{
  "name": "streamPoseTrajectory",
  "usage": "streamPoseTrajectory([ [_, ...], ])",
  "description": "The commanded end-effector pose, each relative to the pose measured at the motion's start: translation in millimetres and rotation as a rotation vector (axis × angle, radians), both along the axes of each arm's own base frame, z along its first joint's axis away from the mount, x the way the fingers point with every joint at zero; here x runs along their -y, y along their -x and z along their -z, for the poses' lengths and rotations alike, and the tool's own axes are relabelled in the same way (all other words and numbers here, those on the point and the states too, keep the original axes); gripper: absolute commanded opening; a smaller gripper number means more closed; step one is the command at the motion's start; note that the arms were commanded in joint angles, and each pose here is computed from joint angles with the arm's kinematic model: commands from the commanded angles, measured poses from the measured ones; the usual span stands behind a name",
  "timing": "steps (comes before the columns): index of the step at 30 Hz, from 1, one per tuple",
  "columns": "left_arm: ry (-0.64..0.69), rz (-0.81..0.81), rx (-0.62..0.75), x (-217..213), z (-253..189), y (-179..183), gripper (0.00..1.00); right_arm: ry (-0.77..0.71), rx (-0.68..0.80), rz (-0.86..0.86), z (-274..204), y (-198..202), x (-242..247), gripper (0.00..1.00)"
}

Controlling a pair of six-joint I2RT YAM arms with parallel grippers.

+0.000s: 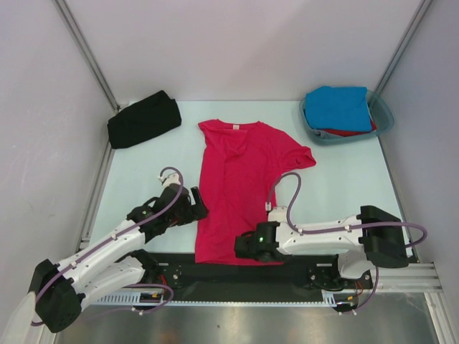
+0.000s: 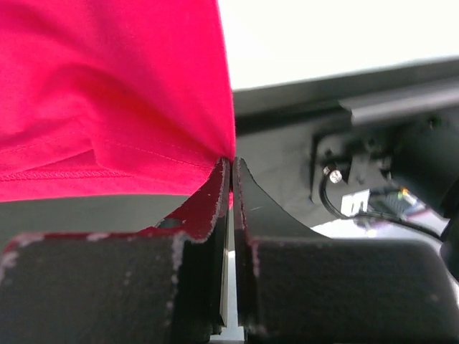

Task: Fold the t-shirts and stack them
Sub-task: Fold the tshirt

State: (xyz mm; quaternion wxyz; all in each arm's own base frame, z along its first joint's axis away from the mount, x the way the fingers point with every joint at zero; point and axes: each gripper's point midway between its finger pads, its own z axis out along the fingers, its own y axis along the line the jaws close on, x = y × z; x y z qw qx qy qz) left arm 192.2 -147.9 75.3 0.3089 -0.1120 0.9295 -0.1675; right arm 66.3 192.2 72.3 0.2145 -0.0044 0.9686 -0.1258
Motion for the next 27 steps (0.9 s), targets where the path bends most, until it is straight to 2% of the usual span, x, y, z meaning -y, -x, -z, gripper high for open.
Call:
streamPoseTrajectory([
  [1, 0.013, 0.041, 0.050, 8, -11, -9, 0.97, 0.043, -0.001, 0.160, 3, 19, 28, 0.00],
  [4, 0.004, 0.061, 0.053, 11, -11, -12, 0.97, 0.028, -0.025, 0.164, 12, 24, 23, 0.02],
  [5, 0.001, 0.065, 0.054, 12, -12, -14, 0.97, 0.031, -0.029, 0.166, 14, 25, 21, 0.10],
  [7, -0.008, 0.081, 0.054, 14, -12, -15, 0.96, 0.057, 0.008, 0.200, 12, 23, 25, 0.44],
  [8, -0.009, 0.085, 0.061, 14, -15, -16, 0.96, 0.130, 0.028, 0.213, 4, 22, 39, 0.68],
  [9, -0.014, 0.094, 0.068, 14, -16, -17, 0.96, 0.157, 0.059, 0.236, -2, 19, 45, 0.75],
  [10, -0.011, 0.102, 0.075, 16, -18, -18, 0.96, 0.153, 0.082, 0.233, -5, 12, 46, 0.90],
  [12, 0.001, 0.120, 0.104, 20, -28, -22, 0.97, 0.093, 0.103, 0.274, -11, 6, 48, 0.90],
  [15, 0.036, 0.175, 0.157, 32, -46, -28, 0.97, -0.040, 0.226, 0.348, -31, -24, 44, 0.92],
  [19, 0.125, 0.303, 0.193, 66, -60, -35, 0.97, -0.165, 0.417, 0.351, -65, -87, 40, 0.92],
  [20, 0.154, 0.328, 0.213, 76, -65, -41, 0.97, -0.253, 0.452, 0.361, -71, -107, 25, 0.91],
  [21, 0.199, 0.390, 0.204, 90, -69, -37, 0.97, -0.215, 0.448, 0.304, -79, -128, 36, 0.91],
  [22, 0.212, 0.408, 0.197, 96, -69, -39, 0.97, -0.313, 0.466, 0.330, -84, -149, 22, 0.90],
  [27, 0.203, 0.442, 0.118, 118, -37, -54, 0.96, -0.428, 0.440, 0.323, -76, -217, 39, 0.86],
])
